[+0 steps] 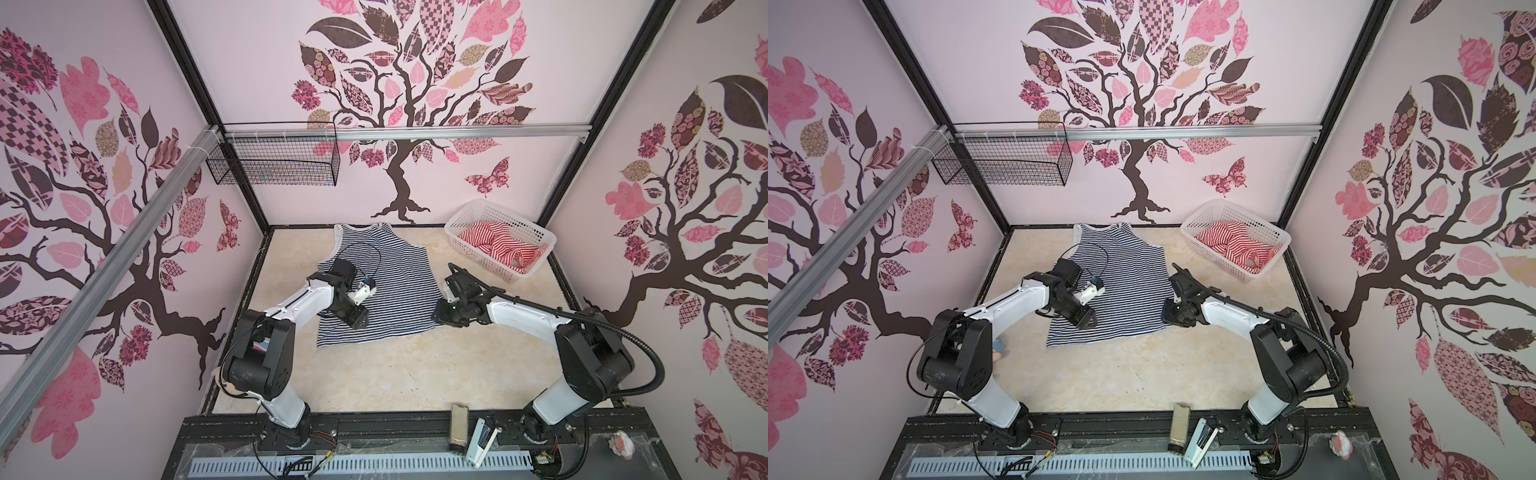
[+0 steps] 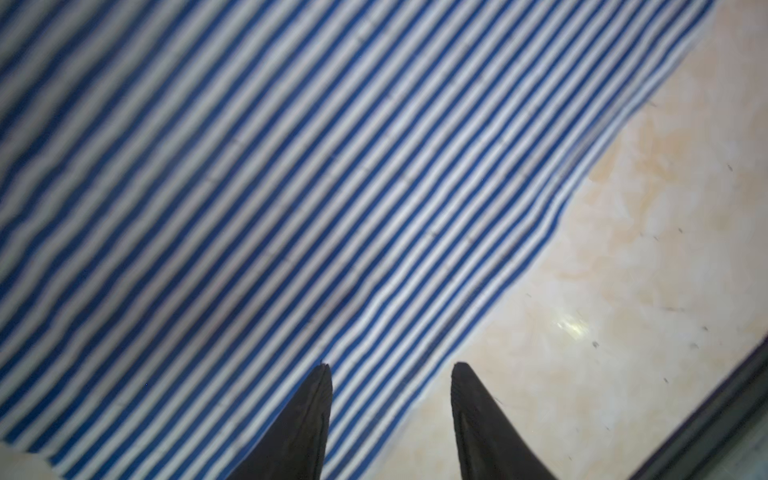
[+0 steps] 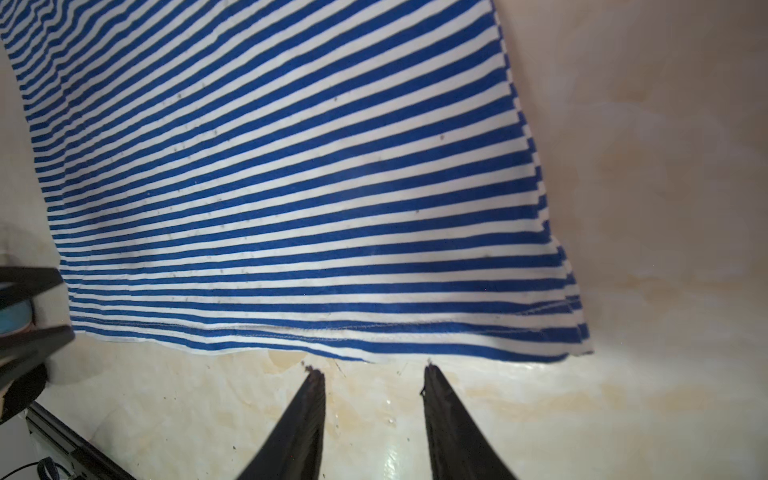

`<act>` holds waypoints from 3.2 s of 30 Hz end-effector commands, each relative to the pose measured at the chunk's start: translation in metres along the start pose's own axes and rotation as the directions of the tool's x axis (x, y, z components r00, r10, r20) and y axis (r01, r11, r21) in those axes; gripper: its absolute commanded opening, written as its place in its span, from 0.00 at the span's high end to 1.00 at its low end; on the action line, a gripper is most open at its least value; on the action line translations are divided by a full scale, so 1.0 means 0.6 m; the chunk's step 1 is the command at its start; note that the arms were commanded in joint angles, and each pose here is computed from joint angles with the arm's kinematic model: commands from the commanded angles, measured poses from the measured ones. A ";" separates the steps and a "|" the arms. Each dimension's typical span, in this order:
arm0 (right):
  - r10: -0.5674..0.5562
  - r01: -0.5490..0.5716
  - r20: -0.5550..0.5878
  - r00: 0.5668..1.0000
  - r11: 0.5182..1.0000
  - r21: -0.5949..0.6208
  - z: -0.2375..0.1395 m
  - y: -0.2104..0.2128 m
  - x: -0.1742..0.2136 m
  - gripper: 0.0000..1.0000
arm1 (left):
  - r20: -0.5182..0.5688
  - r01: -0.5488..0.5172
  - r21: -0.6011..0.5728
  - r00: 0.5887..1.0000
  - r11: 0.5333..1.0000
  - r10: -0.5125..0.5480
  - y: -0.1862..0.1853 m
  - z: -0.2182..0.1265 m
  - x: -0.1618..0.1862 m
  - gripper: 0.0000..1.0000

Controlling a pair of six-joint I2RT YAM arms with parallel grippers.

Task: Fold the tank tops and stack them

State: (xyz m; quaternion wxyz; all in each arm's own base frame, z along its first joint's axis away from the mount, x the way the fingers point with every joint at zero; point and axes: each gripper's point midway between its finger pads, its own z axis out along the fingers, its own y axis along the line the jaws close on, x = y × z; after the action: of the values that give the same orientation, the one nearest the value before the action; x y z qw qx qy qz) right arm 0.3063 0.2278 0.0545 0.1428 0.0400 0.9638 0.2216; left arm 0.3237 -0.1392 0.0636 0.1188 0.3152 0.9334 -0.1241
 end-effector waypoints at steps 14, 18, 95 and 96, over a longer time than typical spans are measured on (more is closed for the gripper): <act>-0.022 0.029 -0.039 0.999 0.983 0.184 0.076 -0.031 -0.010 0.58 | -0.078 0.086 -0.129 0.992 0.988 -0.097 0.105 0.071 -0.029 0.51; -0.031 0.042 -0.042 0.999 0.960 0.277 0.071 -0.075 -0.026 0.58 | -0.141 0.050 -0.101 0.988 0.994 -0.064 0.065 0.073 0.023 0.52; -0.121 0.119 -0.004 0.993 0.976 0.182 -0.022 -0.005 0.106 0.57 | 0.019 0.243 -0.307 0.968 0.920 -0.249 0.245 0.038 -0.120 0.50; -0.115 0.114 -0.007 0.993 0.976 0.186 -0.022 -0.010 0.110 0.57 | 0.013 0.241 -0.317 0.968 0.917 -0.250 0.250 0.042 -0.118 0.50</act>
State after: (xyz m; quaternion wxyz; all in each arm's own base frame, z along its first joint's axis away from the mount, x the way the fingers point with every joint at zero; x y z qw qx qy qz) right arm 0.2419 0.2221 0.0360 0.1427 -0.0207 0.9840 0.1048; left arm 0.4678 -0.0795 0.0341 0.1381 0.1814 0.9737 -0.0024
